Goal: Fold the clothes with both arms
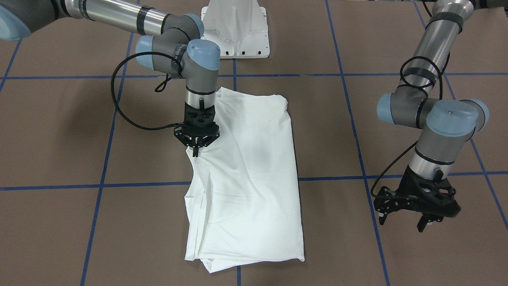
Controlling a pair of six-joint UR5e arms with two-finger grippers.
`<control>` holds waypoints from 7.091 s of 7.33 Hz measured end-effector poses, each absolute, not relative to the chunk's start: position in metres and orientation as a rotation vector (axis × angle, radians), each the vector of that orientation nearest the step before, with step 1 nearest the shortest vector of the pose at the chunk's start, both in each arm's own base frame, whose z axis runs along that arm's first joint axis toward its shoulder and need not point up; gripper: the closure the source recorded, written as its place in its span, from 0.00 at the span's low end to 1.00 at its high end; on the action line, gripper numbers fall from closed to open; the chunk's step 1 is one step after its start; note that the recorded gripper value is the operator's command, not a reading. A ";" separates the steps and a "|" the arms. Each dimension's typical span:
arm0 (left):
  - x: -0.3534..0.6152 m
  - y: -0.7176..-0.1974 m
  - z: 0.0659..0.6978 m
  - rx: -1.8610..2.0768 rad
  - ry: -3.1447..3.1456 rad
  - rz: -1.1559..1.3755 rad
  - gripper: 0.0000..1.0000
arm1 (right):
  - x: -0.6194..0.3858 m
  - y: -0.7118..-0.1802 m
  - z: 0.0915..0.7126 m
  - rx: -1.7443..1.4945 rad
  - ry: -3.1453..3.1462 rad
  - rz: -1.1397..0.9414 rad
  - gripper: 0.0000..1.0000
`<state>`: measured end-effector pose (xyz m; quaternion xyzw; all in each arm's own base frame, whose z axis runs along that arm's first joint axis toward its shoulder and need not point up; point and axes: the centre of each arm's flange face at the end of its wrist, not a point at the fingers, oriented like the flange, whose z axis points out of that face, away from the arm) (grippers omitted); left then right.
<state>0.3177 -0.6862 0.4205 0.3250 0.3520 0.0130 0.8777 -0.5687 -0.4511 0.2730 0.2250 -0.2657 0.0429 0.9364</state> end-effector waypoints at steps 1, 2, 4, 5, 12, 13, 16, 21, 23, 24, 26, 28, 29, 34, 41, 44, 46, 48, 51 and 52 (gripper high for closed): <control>0.318 -0.686 0.420 0.678 0.734 0.027 0.00 | -0.559 -0.448 0.285 0.461 -0.533 0.083 0.01; 0.318 -0.686 0.421 0.678 0.734 0.027 0.00 | -0.556 -0.447 0.292 0.461 -0.526 0.081 0.00; 0.317 -0.686 0.420 0.680 0.735 0.027 0.00 | -0.554 -0.447 0.284 0.471 -0.542 0.086 0.00; 0.317 -0.684 0.415 0.682 0.743 0.031 0.00 | -0.550 -0.448 0.267 0.478 -0.576 0.093 0.00; 0.374 -0.484 0.292 0.391 1.073 -0.077 0.00 | -0.456 -0.338 0.226 0.367 -0.996 0.277 0.00; 0.408 -0.448 0.283 0.342 1.088 -0.123 0.00 | -0.448 -0.331 0.233 0.370 -1.011 0.285 0.00; 0.481 -0.376 0.287 0.257 1.082 -0.166 0.00 | -0.443 -0.325 0.241 0.391 -1.007 0.299 0.00; 0.521 -0.336 0.302 0.195 1.061 -0.127 0.14 | -0.447 -0.322 0.243 0.406 -1.000 0.299 0.00; 0.525 -0.332 0.304 0.189 1.057 -0.121 0.14 | -0.447 -0.322 0.243 0.405 -1.000 0.298 0.00; 0.527 -0.331 0.306 0.187 1.053 -0.119 0.15 | -0.448 -0.322 0.243 0.405 -0.999 0.297 0.00; 0.534 -0.331 0.310 0.182 1.043 -0.116 0.41 | -0.448 -0.321 0.244 0.405 -0.999 0.296 0.00; 0.542 -0.323 0.312 0.170 1.039 -0.101 1.00 | -0.449 -0.320 0.244 0.409 -0.997 0.297 0.00; 0.543 -0.321 0.312 0.168 1.040 -0.098 1.00 | -0.450 -0.319 0.244 0.412 -0.997 0.297 0.00; 0.530 -0.317 0.292 0.180 1.081 -0.095 1.00 | -0.474 -0.293 0.244 0.270 -1.020 0.443 0.06; 0.523 -0.317 0.286 0.191 1.095 -0.101 1.00 | -0.574 -0.259 0.256 0.003 -0.850 0.831 0.28; 0.522 -0.318 0.286 0.203 1.092 -0.109 1.00 | -0.588 -0.253 0.255 -0.010 -0.839 0.837 0.27; 0.521 -0.318 0.284 0.205 1.095 -0.110 1.00 | -0.594 -0.249 0.258 -0.012 -0.828 0.836 0.27; 0.518 -0.317 0.281 0.207 1.103 -0.109 1.00 | -0.603 -0.250 0.261 -0.008 -0.816 0.839 0.29; 0.517 -0.316 0.280 0.207 1.105 -0.109 1.00 | -0.608 -0.251 0.262 -0.014 -0.812 0.857 1.00; 0.517 -0.316 0.280 0.207 1.104 -0.109 1.00 | -0.608 -0.251 0.262 -0.028 -0.816 0.890 1.00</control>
